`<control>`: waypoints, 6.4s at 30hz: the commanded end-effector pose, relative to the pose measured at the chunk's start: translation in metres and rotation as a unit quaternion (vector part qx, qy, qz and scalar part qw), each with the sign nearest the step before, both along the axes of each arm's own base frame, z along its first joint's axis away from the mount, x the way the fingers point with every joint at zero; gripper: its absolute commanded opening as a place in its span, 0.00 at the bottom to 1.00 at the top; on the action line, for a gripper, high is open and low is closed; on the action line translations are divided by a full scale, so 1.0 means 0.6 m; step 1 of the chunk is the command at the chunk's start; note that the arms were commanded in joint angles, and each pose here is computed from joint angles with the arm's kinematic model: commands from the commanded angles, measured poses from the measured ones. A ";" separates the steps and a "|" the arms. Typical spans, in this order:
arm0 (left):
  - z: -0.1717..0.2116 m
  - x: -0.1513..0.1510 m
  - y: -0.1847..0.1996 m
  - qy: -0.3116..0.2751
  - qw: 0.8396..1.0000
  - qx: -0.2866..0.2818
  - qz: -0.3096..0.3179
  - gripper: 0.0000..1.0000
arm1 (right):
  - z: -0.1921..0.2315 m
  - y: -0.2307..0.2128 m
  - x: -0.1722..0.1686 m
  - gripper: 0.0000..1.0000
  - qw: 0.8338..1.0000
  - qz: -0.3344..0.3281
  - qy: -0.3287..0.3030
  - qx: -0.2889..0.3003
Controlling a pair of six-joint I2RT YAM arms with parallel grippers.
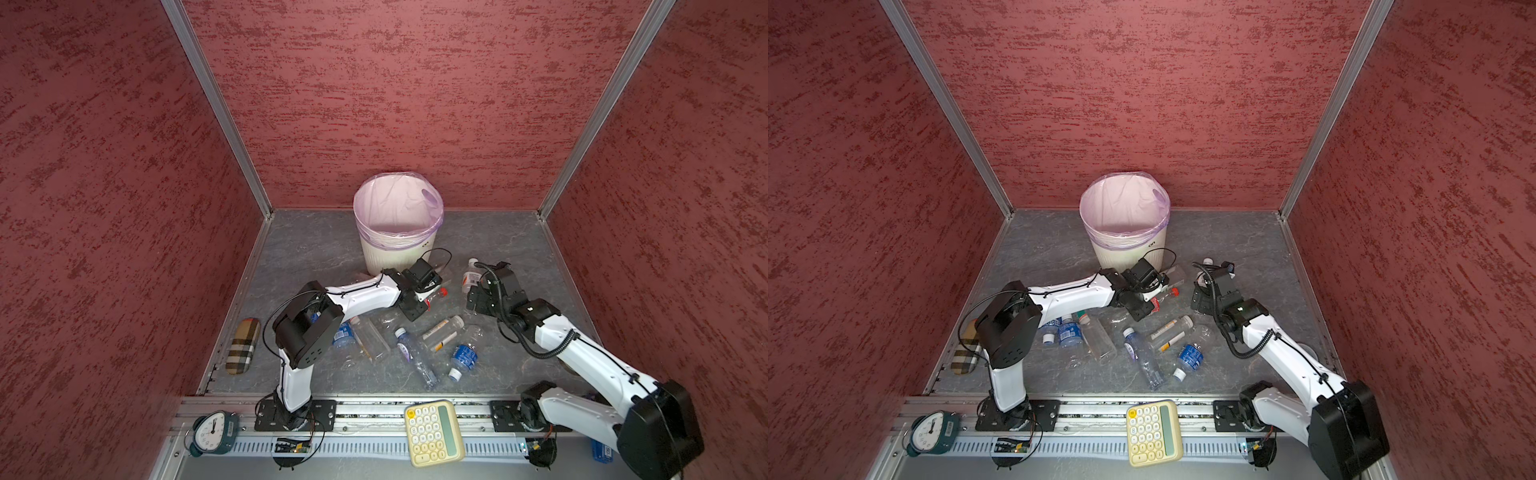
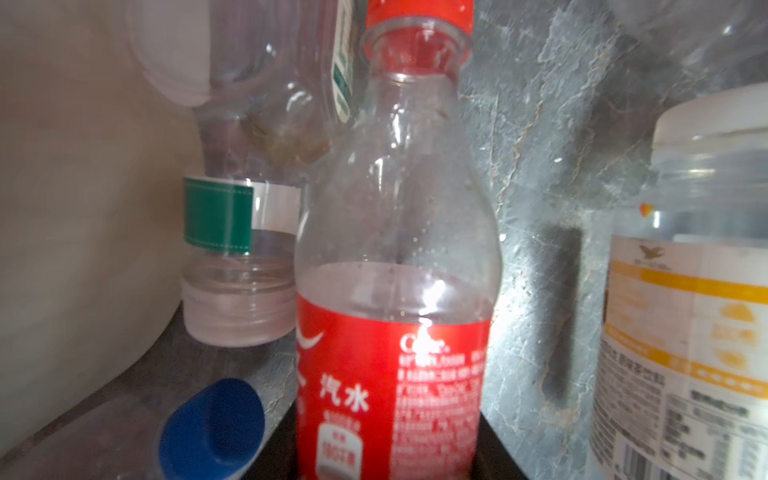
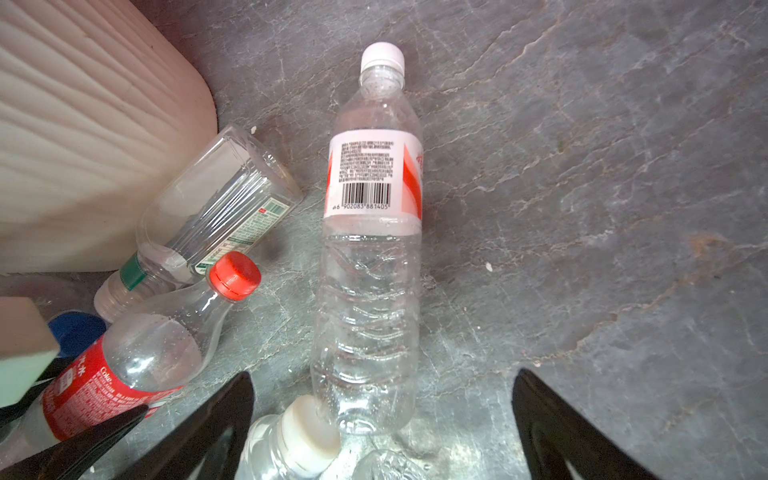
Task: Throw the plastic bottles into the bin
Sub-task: 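Close the left gripper on the red-labelled Coke bottle, then lift the Coke bottle with the left gripper over the bin, then open the left gripper to drop the Coke bottle into the bin, then lower the left gripper while the right gripper grasps the clear water bottle, then lift the clear water bottle with the right gripper over the bin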
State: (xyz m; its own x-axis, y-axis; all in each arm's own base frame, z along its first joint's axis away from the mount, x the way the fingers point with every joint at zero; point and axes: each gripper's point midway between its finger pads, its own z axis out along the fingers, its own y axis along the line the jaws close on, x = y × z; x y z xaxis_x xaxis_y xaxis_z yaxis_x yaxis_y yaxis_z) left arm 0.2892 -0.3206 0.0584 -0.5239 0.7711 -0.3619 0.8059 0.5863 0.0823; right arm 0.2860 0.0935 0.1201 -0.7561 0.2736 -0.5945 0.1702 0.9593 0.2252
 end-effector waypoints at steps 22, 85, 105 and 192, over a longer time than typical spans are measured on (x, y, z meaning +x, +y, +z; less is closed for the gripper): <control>0.333 -0.110 0.059 -0.213 0.940 -0.264 0.043 0.52 | 0.027 0.017 0.011 0.98 0.999 0.014 -0.036 0.025; 0.747 0.169 0.219 -0.352 0.754 -0.527 0.169 0.99 | 0.038 0.005 0.066 0.99 1.000 -0.008 -0.027 0.005; 0.500 0.036 0.315 -0.285 0.808 -0.434 0.276 0.99 | -0.044 -0.001 0.138 0.97 0.997 -0.007 0.054 -0.050; 0.204 -0.039 0.289 -0.074 0.856 -0.351 0.371 0.99 | 0.183 -0.009 0.050 0.47 0.985 0.027 -0.171 0.005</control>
